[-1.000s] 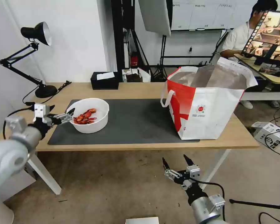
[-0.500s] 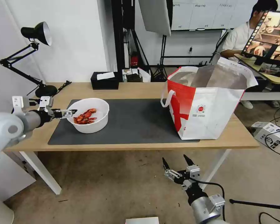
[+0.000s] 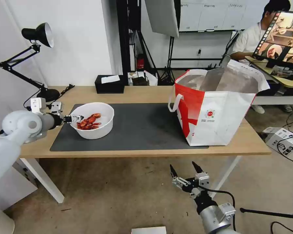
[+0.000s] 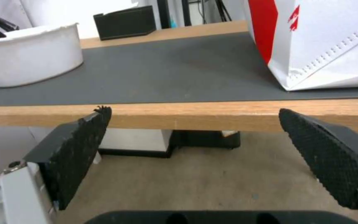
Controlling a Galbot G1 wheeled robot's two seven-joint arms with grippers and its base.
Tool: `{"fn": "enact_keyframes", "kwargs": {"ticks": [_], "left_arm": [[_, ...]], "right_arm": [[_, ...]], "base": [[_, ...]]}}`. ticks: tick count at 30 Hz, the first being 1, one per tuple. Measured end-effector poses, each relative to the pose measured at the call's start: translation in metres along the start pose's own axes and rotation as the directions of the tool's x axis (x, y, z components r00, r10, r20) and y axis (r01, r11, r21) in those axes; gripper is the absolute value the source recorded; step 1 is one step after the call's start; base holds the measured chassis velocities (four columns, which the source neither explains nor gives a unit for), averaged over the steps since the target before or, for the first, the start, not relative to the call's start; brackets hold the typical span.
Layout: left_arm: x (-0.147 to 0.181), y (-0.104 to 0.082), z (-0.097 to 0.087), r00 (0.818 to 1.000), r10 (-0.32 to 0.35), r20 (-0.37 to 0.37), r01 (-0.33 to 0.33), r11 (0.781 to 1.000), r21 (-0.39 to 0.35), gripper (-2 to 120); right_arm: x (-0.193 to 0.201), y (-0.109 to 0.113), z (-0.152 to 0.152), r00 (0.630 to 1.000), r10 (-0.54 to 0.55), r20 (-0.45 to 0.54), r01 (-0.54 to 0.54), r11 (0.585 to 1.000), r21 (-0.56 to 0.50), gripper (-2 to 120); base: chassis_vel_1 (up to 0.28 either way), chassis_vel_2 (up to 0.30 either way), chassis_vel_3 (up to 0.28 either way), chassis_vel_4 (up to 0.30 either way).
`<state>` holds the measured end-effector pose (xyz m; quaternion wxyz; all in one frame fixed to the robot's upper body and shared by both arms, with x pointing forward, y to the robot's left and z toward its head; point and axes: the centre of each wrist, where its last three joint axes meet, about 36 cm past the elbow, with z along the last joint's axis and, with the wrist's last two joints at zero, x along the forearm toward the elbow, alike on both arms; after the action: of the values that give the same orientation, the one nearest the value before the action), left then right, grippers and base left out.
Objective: Pick up the trash from the table and place it into the takeout bag.
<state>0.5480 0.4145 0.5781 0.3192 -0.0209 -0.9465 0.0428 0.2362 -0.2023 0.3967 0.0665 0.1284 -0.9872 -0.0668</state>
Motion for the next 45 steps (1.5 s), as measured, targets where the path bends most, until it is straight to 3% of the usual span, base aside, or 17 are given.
{"fn": "enact_keyframes", "kwargs": {"ticks": [16, 20, 45], "left_arm": [[-0.014, -0.005, -0.005, 0.999, 0.011, -0.038, -0.008, 0.996, 0.084, 100], [-0.016, -0.004, -0.003, 0.999, 0.018, -0.042, -0.014, 0.996, 0.094, 95], [-0.015, -0.002, 0.008, 0.998, 0.044, -0.049, -0.039, 0.995, 0.096, 2]], "right_arm": [[0.0, 0.0, 0.0, 1.0, 0.0, 0.0, 0.0, 1.0, 0.0, 100], [0.0, 0.0, 0.0, 1.0, 0.0, 0.0, 0.0, 1.0, 0.0, 100], [0.0, 0.0, 0.0, 1.0, 0.0, 0.0, 0.0, 1.0, 0.0, 100]], "base": [[0.0, 0.0, 0.0, 0.0], [0.0, 0.0, 0.0, 0.0], [0.0, 0.0, 0.0, 0.0]]}}
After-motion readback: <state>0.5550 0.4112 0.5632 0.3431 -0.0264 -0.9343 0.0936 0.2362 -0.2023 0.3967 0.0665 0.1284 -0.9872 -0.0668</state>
